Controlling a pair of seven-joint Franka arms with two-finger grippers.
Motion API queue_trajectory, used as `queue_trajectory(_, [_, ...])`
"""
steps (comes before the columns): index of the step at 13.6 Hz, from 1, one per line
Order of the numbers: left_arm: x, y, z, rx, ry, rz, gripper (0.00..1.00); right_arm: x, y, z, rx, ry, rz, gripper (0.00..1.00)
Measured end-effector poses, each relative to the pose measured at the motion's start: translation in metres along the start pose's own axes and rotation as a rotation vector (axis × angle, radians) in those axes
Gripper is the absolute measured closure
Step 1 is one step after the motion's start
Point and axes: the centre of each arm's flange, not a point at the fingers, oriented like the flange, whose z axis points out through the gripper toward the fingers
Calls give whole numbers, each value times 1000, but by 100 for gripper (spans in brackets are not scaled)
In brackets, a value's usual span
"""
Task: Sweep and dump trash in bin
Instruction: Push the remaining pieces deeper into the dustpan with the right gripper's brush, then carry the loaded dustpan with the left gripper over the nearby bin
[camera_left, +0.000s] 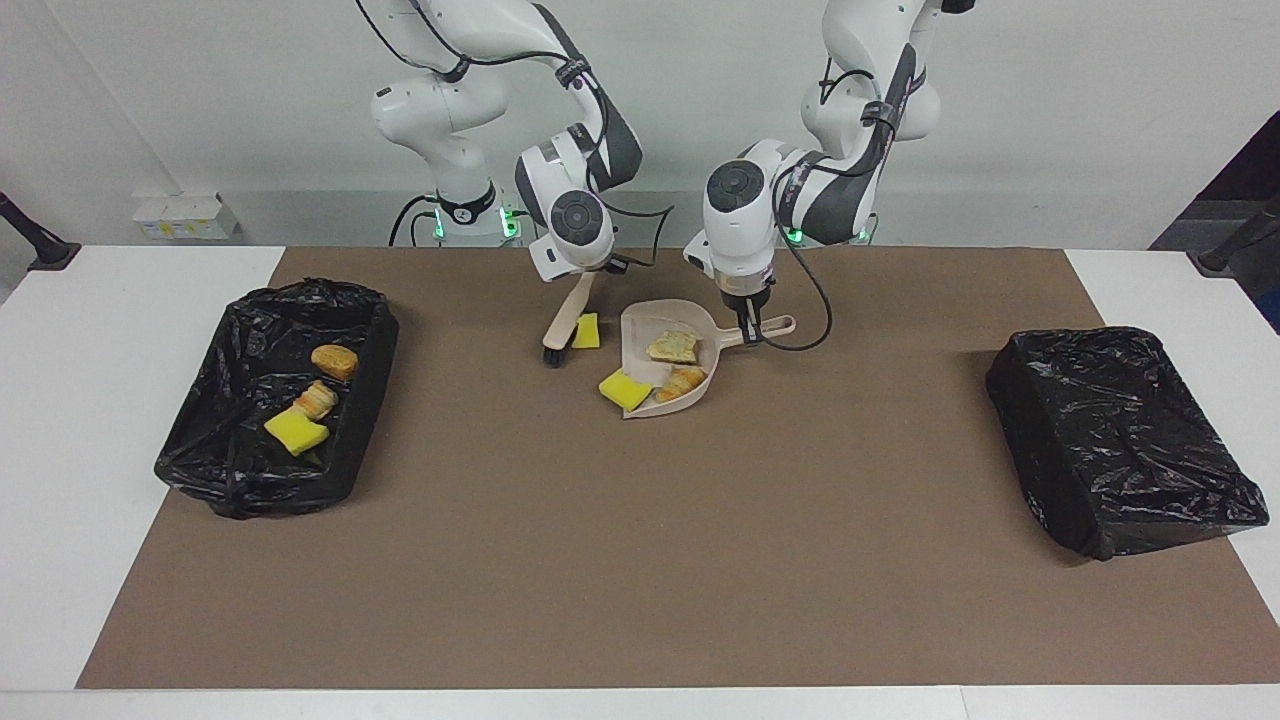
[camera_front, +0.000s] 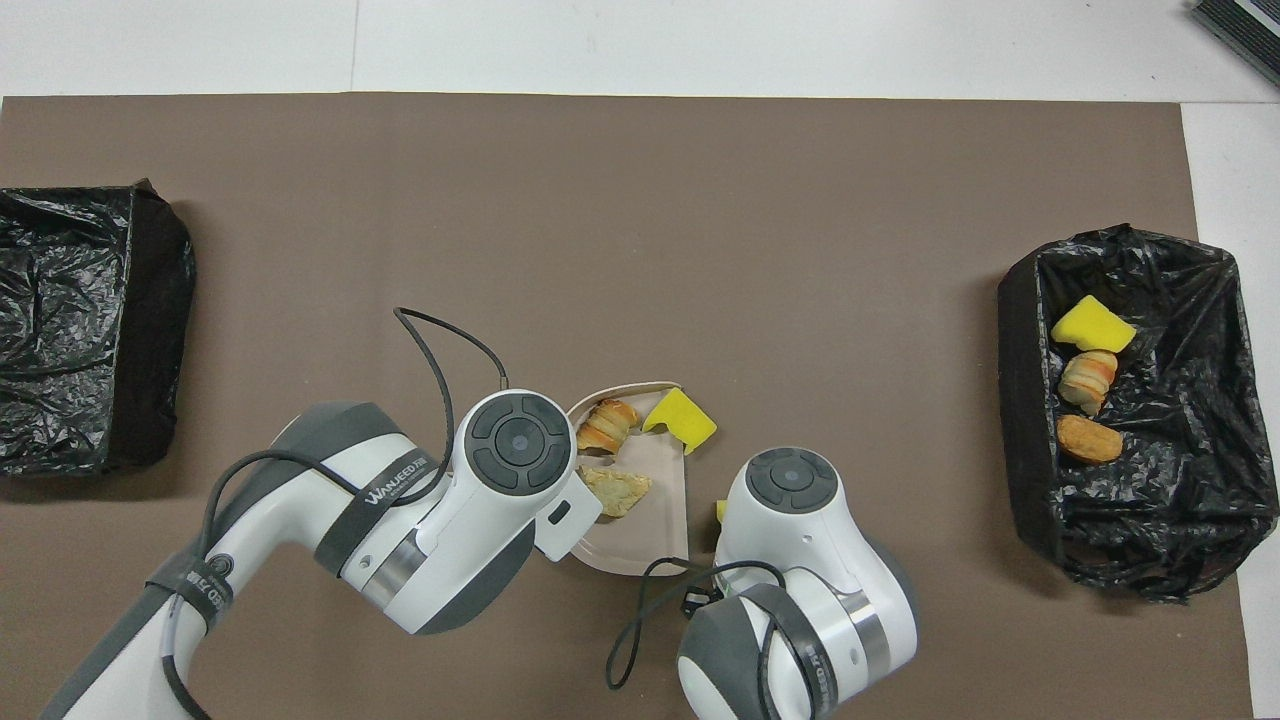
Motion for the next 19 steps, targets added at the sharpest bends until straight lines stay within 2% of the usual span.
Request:
queue_trajectory(3, [0,0,0,0,0,0,69,8,-24,-20,55,4,-159,73])
queue_trajectory(7, [0,0,1,0,0,-1,69,-1,-54,-32,220,-27,-282,73])
queue_trajectory(9, [0,1,3,-2,-1,-15,69,-13,-60,-26,204,-41,-364,73])
queue_trajectory(11, [0,2,6,-4,-2,-28,69,-22,-53,-17,143,-113,-404,73])
queue_trajectory(12, [0,2,6,-4,-2,-31,69,-23,-46,-16,109,-128,-410,73])
queue_trajectory(16, [0,2,6,-4,-2,-33,69,-22,-23,-22,49,-116,-408,73])
queue_trajectory(19, [-4,-1,7,-8,6,-50,69,-18,-4,-39,34,-103,-395,73])
